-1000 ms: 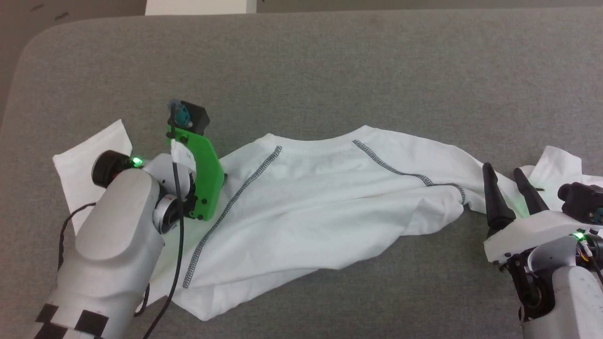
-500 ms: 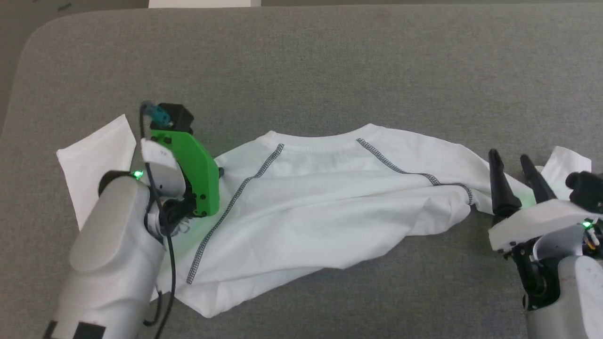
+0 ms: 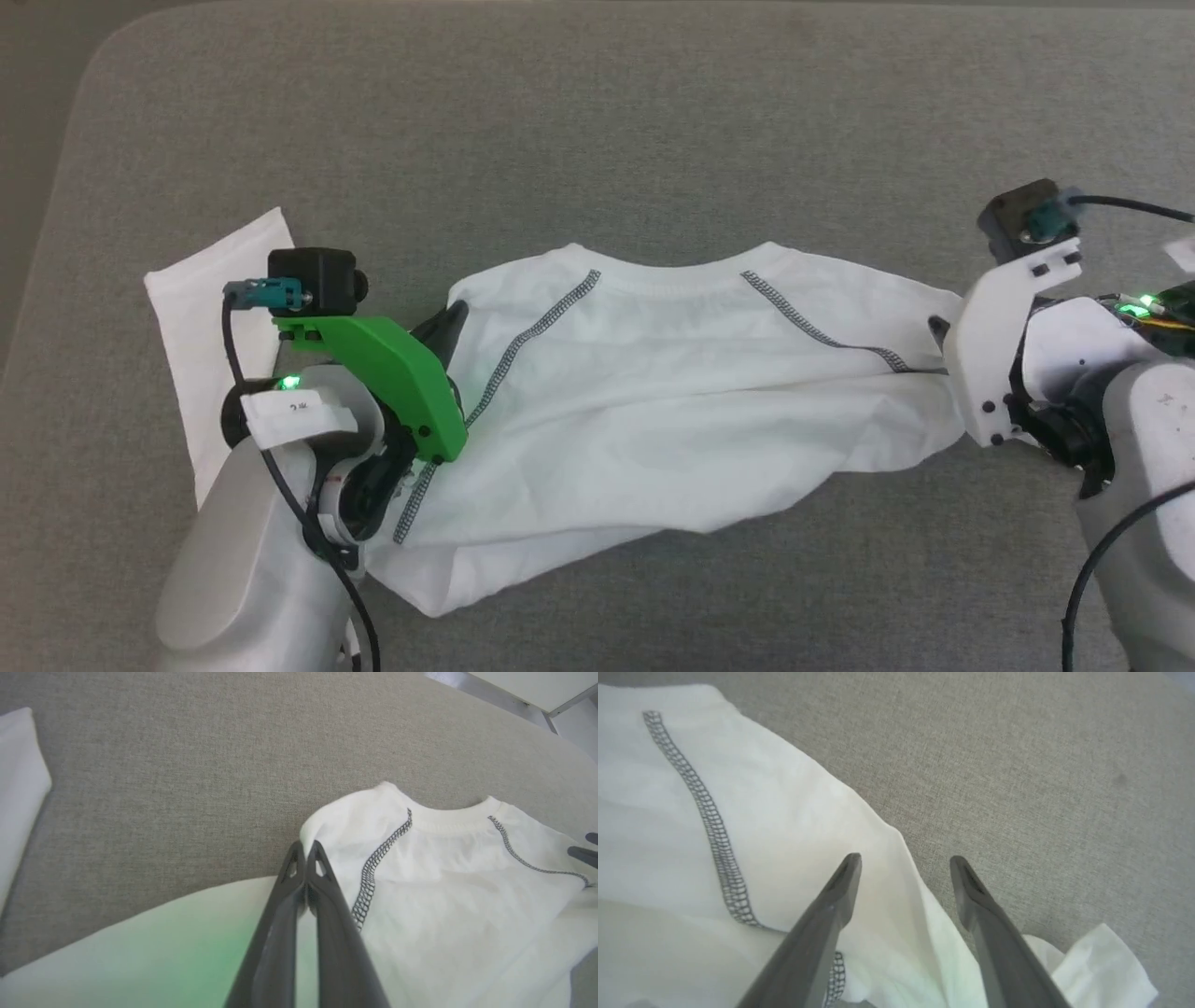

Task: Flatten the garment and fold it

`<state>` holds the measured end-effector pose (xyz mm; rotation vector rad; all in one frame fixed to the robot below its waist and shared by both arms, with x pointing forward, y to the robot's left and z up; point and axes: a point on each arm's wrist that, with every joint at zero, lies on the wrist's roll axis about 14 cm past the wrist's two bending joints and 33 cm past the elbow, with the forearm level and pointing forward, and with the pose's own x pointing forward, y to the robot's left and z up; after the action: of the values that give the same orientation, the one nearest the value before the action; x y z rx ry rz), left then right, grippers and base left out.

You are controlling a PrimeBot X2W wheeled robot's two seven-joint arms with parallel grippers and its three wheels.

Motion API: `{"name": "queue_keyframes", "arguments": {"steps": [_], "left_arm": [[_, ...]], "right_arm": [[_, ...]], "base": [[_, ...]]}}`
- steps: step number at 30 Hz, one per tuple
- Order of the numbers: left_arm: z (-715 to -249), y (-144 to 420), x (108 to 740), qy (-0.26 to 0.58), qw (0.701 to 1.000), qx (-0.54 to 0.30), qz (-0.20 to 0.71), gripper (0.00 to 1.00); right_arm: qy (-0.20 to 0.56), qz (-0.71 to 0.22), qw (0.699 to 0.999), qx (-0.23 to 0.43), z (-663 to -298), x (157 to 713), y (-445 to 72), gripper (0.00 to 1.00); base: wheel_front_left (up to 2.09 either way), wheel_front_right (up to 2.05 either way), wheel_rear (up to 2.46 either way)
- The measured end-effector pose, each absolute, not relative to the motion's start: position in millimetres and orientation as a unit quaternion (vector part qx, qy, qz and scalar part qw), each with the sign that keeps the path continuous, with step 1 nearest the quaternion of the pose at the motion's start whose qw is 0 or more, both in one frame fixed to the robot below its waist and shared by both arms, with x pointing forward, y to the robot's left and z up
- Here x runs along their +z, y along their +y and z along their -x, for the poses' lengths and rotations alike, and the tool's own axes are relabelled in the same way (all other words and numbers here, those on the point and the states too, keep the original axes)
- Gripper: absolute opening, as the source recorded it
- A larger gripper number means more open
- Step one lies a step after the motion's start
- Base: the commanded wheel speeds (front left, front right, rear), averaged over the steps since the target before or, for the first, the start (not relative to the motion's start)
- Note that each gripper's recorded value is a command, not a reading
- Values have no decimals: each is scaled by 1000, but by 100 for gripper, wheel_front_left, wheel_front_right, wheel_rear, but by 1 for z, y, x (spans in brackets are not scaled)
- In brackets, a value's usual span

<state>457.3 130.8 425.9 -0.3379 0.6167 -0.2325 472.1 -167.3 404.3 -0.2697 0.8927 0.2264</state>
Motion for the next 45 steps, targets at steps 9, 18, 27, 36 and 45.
{"name": "queue_keyframes", "arguments": {"steps": [9, 18, 27, 36, 45], "left_arm": [[-455, 133, 422, 305, 931, -111, 166, 0], [-456, 129, 414, 313, 928, -114, 169, 0], [-487, 139, 475, 227, 943, -126, 206, 0], [-556, 165, 586, 100, 979, -126, 126, 0], [-621, 183, 674, -12, 995, -81, 58, 0]], "right_arm": [[506, 207, 823, 153, -463, 380, -163, 100], [511, 188, 821, 173, -465, 377, -153, 0], [389, 67, 901, 179, -510, 454, -134, 0], [238, -12, 956, 172, -575, 576, -126, 0], [104, -41, 985, 134, -635, 675, -126, 0]], "base": [[0, 0, 0], [0, 0, 0], [0, 0, 0], [0, 0, 0], [0, 0, 0]]}}
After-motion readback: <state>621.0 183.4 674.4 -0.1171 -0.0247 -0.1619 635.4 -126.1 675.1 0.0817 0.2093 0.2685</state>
